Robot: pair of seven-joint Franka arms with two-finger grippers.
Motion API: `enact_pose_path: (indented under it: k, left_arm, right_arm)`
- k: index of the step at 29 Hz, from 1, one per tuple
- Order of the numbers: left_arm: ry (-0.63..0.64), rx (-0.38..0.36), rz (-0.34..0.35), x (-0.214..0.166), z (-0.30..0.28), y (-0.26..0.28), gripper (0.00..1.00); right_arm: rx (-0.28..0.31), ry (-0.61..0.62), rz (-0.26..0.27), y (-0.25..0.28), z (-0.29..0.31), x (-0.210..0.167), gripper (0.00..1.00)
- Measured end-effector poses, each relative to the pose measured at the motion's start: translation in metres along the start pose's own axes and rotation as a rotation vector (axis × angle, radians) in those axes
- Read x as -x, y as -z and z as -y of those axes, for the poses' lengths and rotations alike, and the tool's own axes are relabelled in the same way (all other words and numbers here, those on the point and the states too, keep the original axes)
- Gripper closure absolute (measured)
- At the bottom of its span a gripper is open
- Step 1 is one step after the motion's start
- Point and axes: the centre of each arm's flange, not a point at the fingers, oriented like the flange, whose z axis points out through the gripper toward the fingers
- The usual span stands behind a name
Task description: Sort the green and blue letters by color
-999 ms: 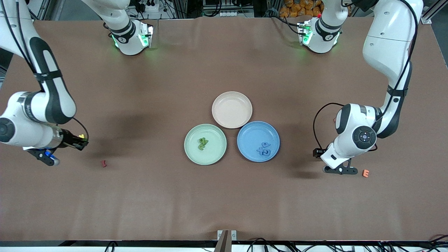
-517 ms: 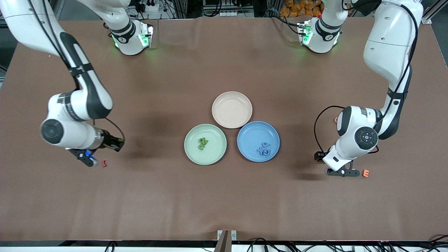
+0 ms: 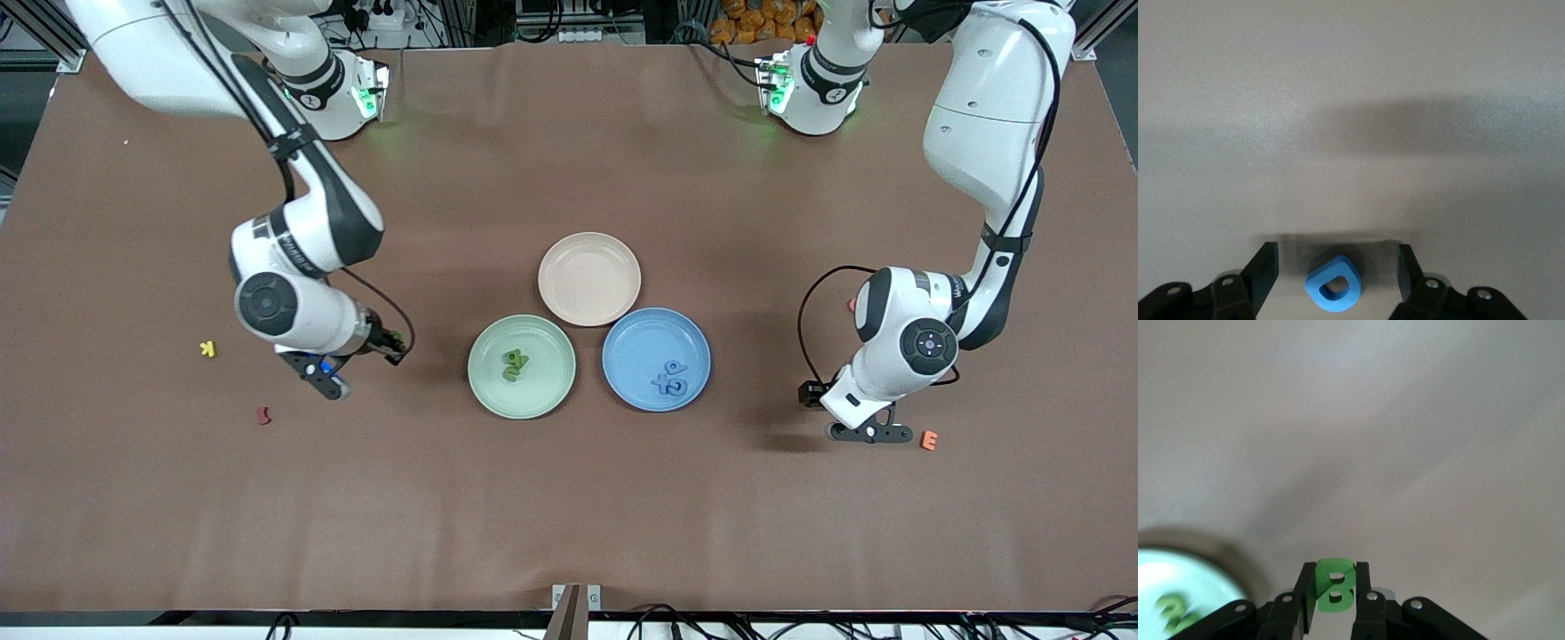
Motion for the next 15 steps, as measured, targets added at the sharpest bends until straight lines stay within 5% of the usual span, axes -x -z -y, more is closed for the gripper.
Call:
enact_pose_path:
  k: [5,15]
  left_arm:
    - [0.003,0.001,-0.003,-0.002,0.001,0.0,0.16]
    - [-0.004,0.009,-0.014,-0.011,0.007,0.005,0.14]
  right_arm:
    - [0.004,0.009,-0.008,0.004,0.003,0.0,0.0]
    - [0.004,0.02,-0.011,0.005,0.002,0.0,0.0]
